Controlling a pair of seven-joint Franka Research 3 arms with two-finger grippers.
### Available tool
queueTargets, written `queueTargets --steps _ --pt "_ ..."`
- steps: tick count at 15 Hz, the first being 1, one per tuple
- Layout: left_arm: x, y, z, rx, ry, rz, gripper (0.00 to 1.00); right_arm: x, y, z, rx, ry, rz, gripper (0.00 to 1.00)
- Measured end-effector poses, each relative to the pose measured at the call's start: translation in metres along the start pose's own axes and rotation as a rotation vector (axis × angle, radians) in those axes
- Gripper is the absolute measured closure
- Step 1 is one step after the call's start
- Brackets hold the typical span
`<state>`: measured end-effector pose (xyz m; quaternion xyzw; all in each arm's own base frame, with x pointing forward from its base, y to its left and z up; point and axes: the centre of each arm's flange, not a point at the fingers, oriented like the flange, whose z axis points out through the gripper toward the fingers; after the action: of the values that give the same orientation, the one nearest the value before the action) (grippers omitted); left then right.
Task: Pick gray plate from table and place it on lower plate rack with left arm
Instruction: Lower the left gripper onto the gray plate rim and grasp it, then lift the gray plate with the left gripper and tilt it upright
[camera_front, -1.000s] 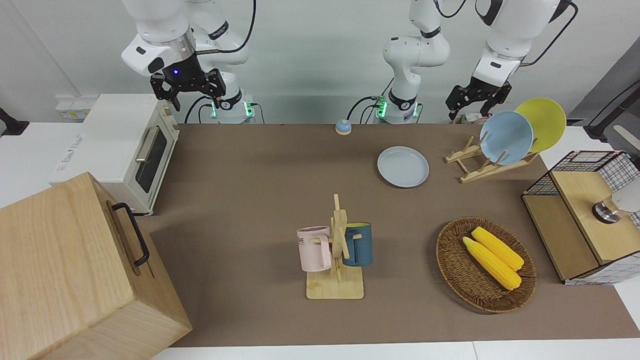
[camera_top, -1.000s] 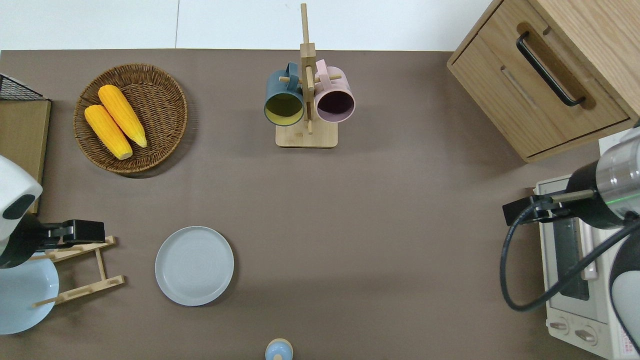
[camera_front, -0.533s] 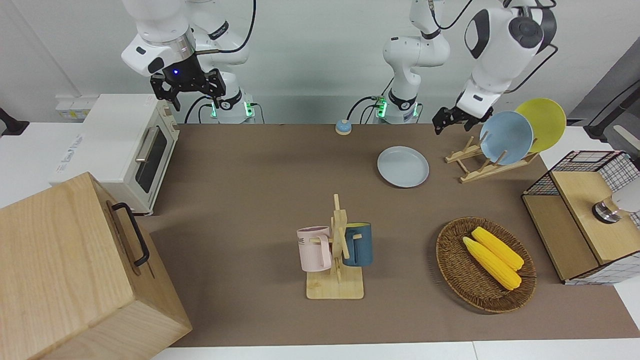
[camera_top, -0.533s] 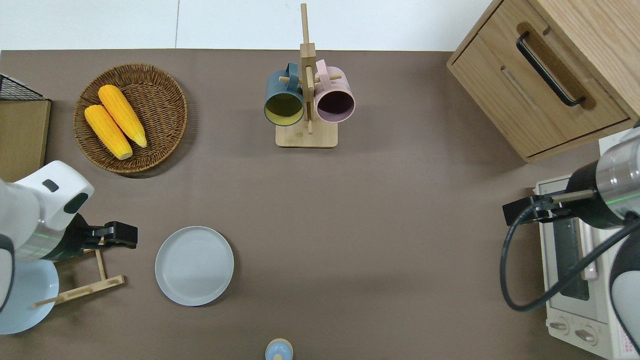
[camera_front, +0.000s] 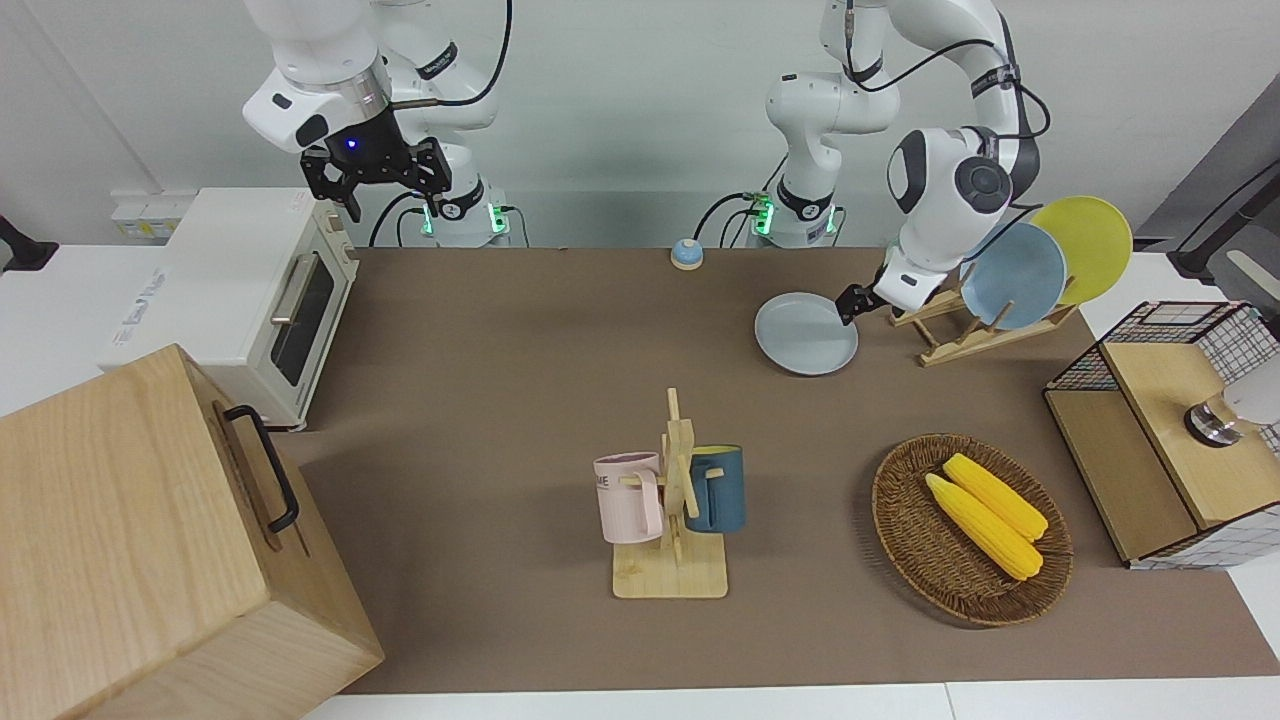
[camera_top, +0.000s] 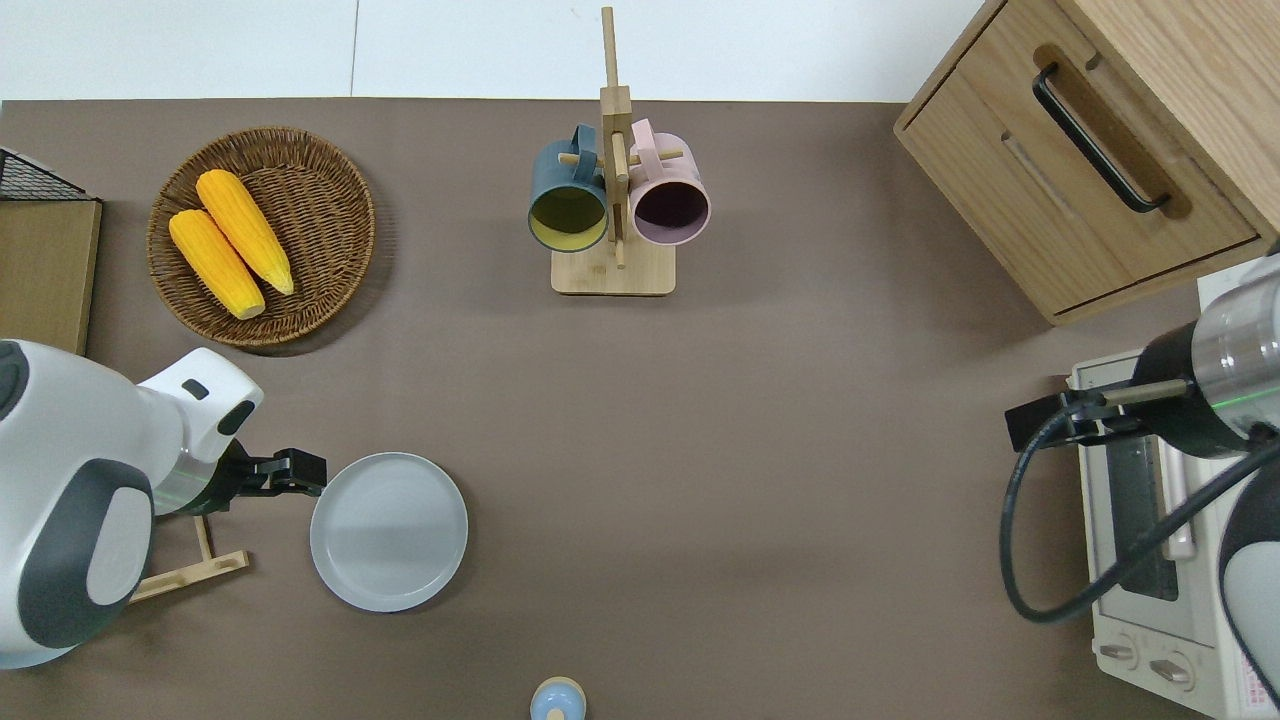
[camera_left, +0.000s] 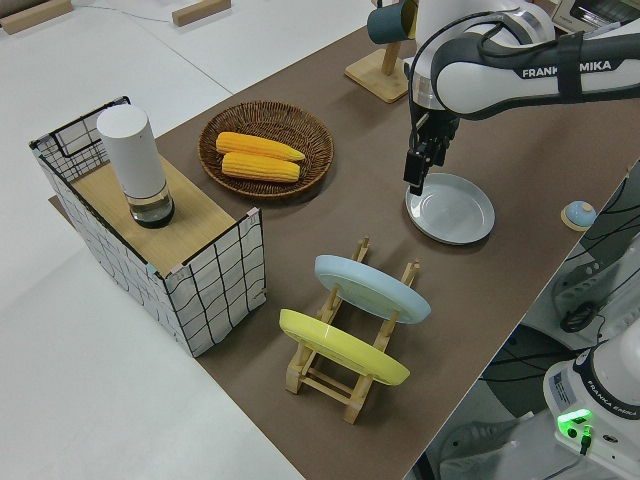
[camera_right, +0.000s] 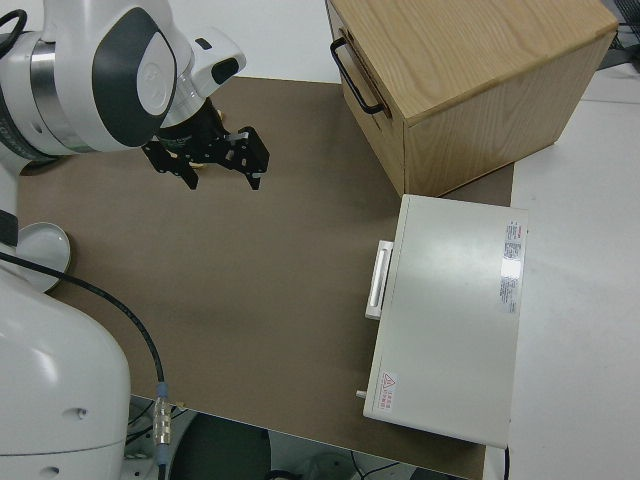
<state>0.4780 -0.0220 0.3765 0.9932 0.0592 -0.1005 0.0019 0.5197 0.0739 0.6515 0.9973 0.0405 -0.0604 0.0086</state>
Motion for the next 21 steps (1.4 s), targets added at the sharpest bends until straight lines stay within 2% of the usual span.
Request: queueTargets --steps 1,5,7,8,9,10,12,14,15,17,21 --pt "0.0 0.0 0.011 0.002 -0.01 -0.001 0.0 0.0 0.0 0.0 0.0 0.0 0.0 0.01" --pt "0.008 -0.014 0.068 0.019 -0.113 -0.032 0.0 0.0 0.0 0.0 0.0 0.0 0.0 0.01" --pt "0.01 -0.015 0.081 0.024 -0.137 -0.036 0.01 0.0 0.0 0.0 0.0 0.0 0.0 0.01" --pt "0.011 -0.015 0.085 0.025 -0.14 -0.038 0.05 0.0 0.0 0.0 0.0 0.0 0.0 0.01" --pt "0.012 -0.015 0.088 0.026 -0.142 -0.039 0.15 0.0 0.0 0.0 0.0 0.0 0.0 0.01" --pt "0.012 -0.015 0.088 0.026 -0.142 -0.04 0.34 0.0 0.0 0.0 0.0 0.0 0.0 0.01" --pt "0.013 -0.015 0.086 0.026 -0.138 -0.041 0.52 0.0 0.0 0.0 0.0 0.0 0.0 0.01" --pt "0.014 -0.014 0.081 0.024 -0.128 -0.041 0.83 0.0 0.0 0.0 0.0 0.0 0.0 0.01" --pt "0.014 -0.014 0.077 0.021 -0.119 -0.04 0.93 0.0 0.0 0.0 0.0 0.0 0.0 0.01" --pt "0.017 -0.015 0.062 0.015 -0.093 -0.043 0.93 0.0 0.0 0.0 0.0 0.0 0.0 0.01" --pt "0.031 -0.015 0.005 0.009 -0.078 -0.047 0.97 0.0 0.0 0.0 0.0 0.0 0.0 0.01"
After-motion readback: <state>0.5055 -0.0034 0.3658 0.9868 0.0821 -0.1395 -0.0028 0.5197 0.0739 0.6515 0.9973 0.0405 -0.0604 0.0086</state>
